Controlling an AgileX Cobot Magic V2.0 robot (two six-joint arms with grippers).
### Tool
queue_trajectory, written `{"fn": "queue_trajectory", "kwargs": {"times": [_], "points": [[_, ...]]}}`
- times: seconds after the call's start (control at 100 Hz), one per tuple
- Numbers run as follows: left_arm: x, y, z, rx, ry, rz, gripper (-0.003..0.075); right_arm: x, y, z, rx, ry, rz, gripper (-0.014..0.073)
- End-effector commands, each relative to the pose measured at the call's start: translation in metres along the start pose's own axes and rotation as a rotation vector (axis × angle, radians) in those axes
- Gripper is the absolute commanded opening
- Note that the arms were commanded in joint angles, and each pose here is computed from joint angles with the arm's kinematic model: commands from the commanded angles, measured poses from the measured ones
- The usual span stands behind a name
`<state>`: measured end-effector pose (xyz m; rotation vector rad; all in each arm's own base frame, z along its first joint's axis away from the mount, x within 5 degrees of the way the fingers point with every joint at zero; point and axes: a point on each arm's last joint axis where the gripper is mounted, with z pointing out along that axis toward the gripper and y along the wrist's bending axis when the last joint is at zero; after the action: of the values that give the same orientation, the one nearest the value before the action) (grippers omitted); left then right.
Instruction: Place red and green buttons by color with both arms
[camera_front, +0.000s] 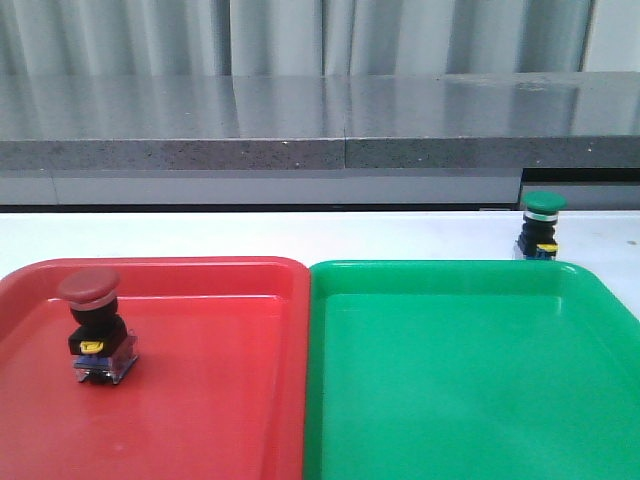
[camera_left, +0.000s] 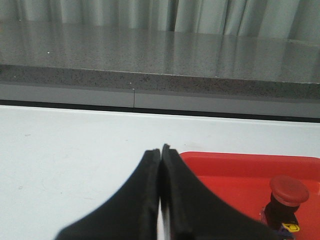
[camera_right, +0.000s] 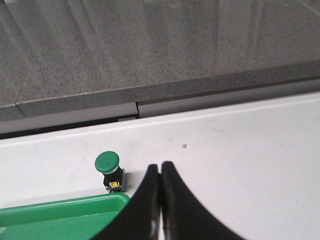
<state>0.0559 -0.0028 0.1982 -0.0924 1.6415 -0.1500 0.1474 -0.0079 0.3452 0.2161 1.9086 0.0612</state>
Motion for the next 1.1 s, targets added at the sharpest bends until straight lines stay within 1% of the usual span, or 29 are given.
{"fn": "queue_trajectory", "kwargs": {"times": [0.0, 0.15, 0.22, 0.27, 0.28, 0.29, 0.34, 0.39, 0.46, 0.53, 0.61, 0.85, 0.95, 1.09], "points": [[-0.005, 0.0, -0.002, 0.011, -0.098, -0.002, -0.002, -0.024, 0.006, 0.012, -0.017, -0.039, 0.004, -0.0063], [-0.005, 0.0, -0.002, 0.011, -0.098, -0.002, -0.002, -0.028, 0.016, 0.054, -0.014, 0.157, -0.023, -0.0058], [-0.005, 0.0, -0.002, 0.011, -0.098, -0.002, -0.002, -0.028, 0.023, 0.074, -0.02, 0.244, -0.045, -0.0021], [-0.005, 0.0, -0.002, 0.011, -0.098, -0.002, -0.002, -0.027, 0.029, 0.088, -0.023, 0.304, -0.061, 0.0031], [-0.005, 0.0, -0.002, 0.011, -0.098, -0.002, -0.002, -0.027, 0.03, 0.092, -0.024, 0.32, -0.068, 0.006], [-0.005, 0.0, -0.002, 0.011, -0.098, -0.002, -0.002, -0.027, 0.031, 0.094, -0.026, 0.324, -0.071, 0.006], [-0.005, 0.0, -0.002, 0.011, -0.098, -0.002, -0.002, -0.025, 0.037, 0.107, -0.033, 0.378, -0.1, 0.0145], [-0.005, 0.0, -0.002, 0.011, -0.098, -0.002, -0.002, -0.023, 0.044, 0.12, -0.04, 0.426, -0.119, 0.0259], [-0.005, 0.0, -0.002, 0.011, -0.098, -0.002, -0.002, -0.021, 0.053, 0.139, -0.048, 0.483, -0.128, 0.039], [-0.005, 0.0, -0.002, 0.011, -0.098, -0.002, -0.002, -0.02, 0.06, 0.157, -0.052, 0.534, -0.114, 0.0457], [-0.005, 0.0, -0.002, 0.011, -0.098, -0.002, -0.002, -0.022, 0.066, 0.177, -0.06, 0.571, -0.083, 0.0458], [-0.005, 0.0, -0.002, 0.011, -0.098, -0.002, -0.002, -0.014, 0.076, 0.236, -0.036, 0.712, -0.082, 0.0459], [-0.005, 0.0, -0.002, 0.011, -0.098, -0.002, -0.002, -0.009, 0.08, 0.256, -0.032, 0.753, -0.076, 0.0459], [-0.005, 0.0, -0.002, 0.011, -0.098, -0.002, -0.002, -0.002, 0.084, 0.275, -0.035, 0.801, -0.058, 0.0459]]}}
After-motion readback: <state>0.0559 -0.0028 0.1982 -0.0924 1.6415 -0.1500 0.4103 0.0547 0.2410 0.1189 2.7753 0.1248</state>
